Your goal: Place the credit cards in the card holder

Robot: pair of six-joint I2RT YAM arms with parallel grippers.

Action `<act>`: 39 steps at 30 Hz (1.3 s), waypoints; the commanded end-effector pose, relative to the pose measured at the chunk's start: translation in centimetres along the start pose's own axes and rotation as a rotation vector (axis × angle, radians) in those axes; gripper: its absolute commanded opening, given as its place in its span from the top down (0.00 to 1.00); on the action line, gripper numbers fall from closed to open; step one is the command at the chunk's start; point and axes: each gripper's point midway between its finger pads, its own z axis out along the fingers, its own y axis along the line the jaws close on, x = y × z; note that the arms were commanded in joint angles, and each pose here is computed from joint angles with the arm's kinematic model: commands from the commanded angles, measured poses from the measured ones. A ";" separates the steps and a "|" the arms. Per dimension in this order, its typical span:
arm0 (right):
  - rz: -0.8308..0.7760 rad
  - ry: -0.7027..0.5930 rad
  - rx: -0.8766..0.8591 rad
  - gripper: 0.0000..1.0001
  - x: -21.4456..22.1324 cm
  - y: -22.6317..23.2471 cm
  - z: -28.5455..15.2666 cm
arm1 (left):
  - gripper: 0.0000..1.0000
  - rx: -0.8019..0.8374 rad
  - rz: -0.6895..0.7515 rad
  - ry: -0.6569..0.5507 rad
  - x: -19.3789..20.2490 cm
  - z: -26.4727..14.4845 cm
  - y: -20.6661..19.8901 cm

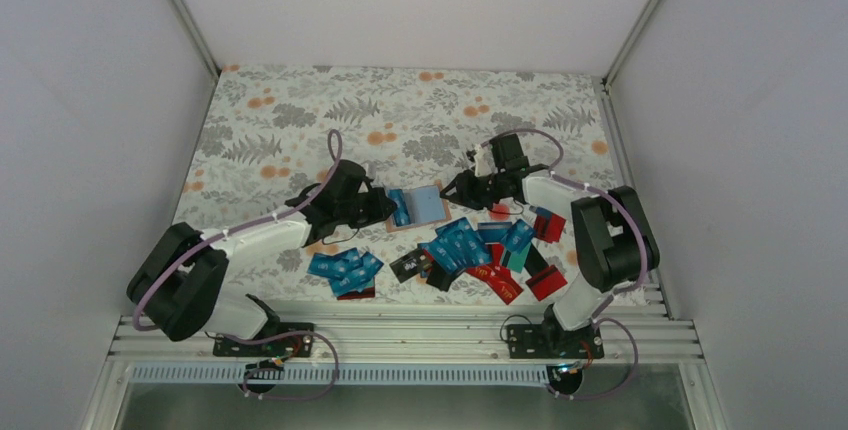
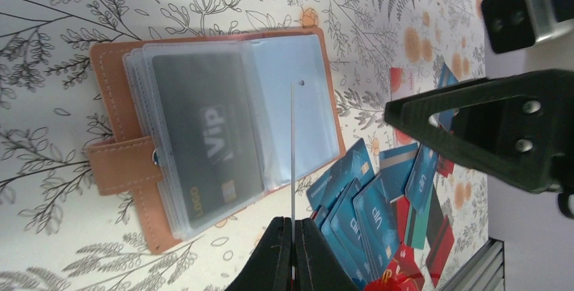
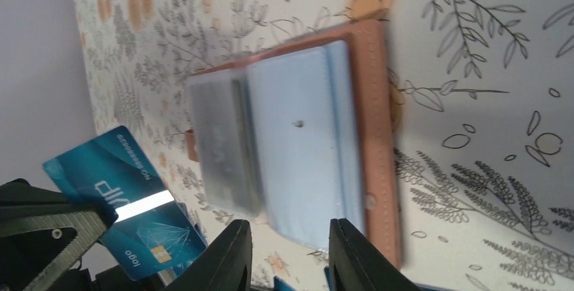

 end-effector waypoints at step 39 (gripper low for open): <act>0.035 0.068 0.043 0.81 1.2 -4.0 3.5 | 0.98 0.005 -0.045 -0.061 -2.5 5.0 1.3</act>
